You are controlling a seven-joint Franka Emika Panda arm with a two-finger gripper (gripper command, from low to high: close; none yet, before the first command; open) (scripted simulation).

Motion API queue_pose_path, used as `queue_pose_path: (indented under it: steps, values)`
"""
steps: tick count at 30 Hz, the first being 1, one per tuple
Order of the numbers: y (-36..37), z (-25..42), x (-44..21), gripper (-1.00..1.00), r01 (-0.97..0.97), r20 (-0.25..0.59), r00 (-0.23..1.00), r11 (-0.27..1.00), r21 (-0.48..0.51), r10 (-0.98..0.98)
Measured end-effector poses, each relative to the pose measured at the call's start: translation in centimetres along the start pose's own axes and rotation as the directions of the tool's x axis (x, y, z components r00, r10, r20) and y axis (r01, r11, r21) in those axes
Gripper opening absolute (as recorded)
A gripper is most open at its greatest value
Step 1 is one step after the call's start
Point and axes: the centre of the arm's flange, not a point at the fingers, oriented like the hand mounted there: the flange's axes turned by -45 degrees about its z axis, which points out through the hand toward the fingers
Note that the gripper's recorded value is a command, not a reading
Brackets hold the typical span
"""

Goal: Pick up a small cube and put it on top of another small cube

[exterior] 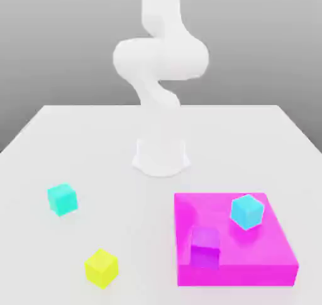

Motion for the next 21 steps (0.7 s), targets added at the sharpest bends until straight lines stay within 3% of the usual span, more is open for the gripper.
queue_pose_path:
  steps: [5, 10, 15, 21]
  values:
    - [5.5, 7.9, -2.4, 0.00, -0.312, 0.076, 0.944, 0.943, -0.119, 0.322]
    - [11.4, 14.3, -6.4, 0.00, -0.575, 0.085, 0.787, 0.777, -0.254, 0.611]
    - [17.2, 19.2, -12.0, 0.00, -0.765, 0.030, 0.550, 0.518, -0.382, 0.835]
    - [23.3, 23.1, -20.3, 0.00, -0.863, -0.108, 0.201, 0.124, -0.490, 0.974]
